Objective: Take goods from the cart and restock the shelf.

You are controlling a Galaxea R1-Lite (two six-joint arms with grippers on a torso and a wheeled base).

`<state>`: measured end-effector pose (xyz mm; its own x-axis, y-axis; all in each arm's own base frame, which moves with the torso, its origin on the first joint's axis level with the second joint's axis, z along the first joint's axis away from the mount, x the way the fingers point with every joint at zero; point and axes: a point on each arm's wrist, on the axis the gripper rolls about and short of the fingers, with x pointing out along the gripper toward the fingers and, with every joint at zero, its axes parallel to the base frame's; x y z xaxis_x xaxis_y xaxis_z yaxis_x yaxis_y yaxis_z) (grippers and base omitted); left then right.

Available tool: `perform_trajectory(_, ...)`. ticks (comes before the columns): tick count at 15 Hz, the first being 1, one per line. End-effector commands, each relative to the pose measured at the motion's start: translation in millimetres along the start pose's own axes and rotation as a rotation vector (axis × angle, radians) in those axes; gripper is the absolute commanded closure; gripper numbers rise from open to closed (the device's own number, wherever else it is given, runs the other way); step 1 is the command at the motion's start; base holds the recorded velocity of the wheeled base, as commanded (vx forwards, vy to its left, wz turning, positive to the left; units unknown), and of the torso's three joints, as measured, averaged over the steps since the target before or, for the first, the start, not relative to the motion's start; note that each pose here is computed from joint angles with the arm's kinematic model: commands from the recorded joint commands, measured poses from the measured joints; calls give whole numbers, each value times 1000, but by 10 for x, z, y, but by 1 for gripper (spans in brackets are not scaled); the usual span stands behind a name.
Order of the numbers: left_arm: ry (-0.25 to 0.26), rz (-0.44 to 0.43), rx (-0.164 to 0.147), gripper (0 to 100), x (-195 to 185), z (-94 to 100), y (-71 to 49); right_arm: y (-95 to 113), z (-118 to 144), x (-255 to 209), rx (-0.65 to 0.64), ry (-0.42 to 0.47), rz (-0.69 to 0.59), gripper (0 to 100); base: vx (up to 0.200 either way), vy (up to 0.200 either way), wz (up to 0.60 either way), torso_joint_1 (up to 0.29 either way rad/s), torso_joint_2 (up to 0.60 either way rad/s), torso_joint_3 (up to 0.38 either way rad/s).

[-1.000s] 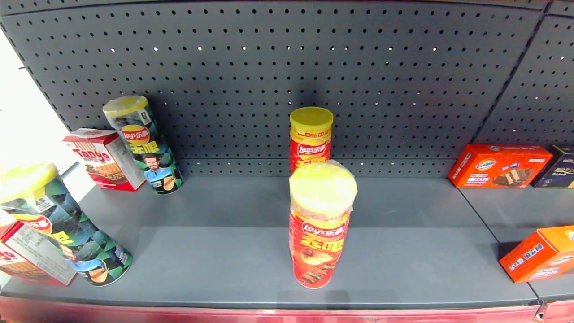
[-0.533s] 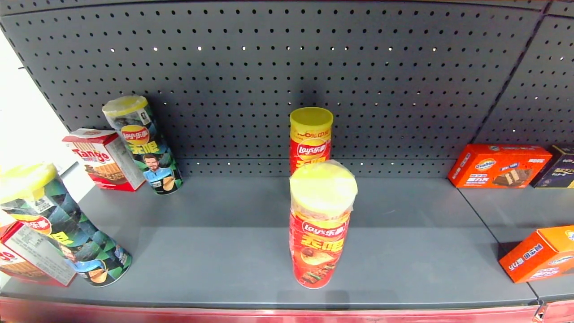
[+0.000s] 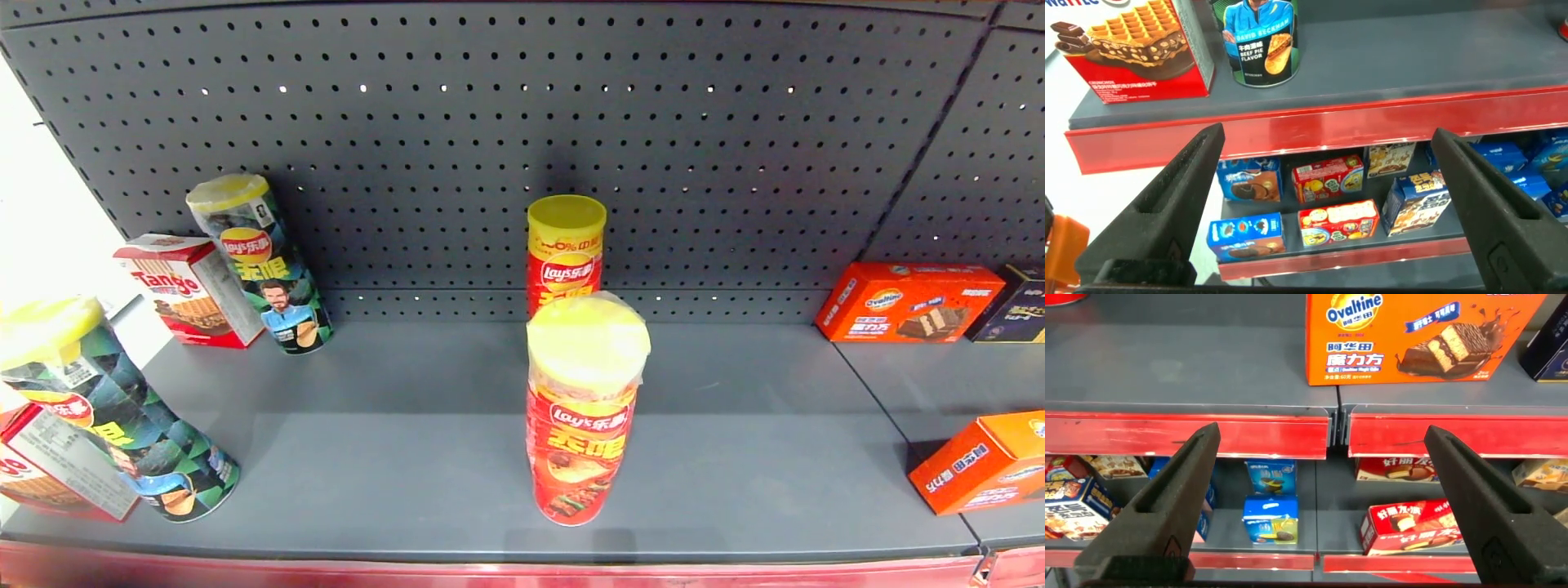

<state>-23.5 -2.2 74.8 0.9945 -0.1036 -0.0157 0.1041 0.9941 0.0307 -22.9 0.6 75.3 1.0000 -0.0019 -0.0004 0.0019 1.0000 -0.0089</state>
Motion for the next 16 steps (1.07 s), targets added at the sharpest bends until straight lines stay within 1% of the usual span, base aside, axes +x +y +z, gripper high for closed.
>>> perform_trajectory(1, 1, -1, 0, 0, 1, 0, 0, 0, 0, 1, 0, 1, 0, 0, 0, 0, 0, 0, 0, 0)
perform_trajectory(6, 1, -1, 1, 0, 1, 0, 0, 0, 0, 1, 0, 1, 0, 0, 0, 0, 0, 0, 0, 0)
perform_trajectory(8, 1, -1, 0, 0, 1, 0, 0, 0, 0, 1, 0, 1, 0, 0, -200, 0, 0, 0, 2, 5)
perform_trajectory(16, 1, -1, 1, 0, 1, 0, -1, 0, 0, 1, 0, 1, 0, 0, 0, 0, 0, 0, 0, 0)
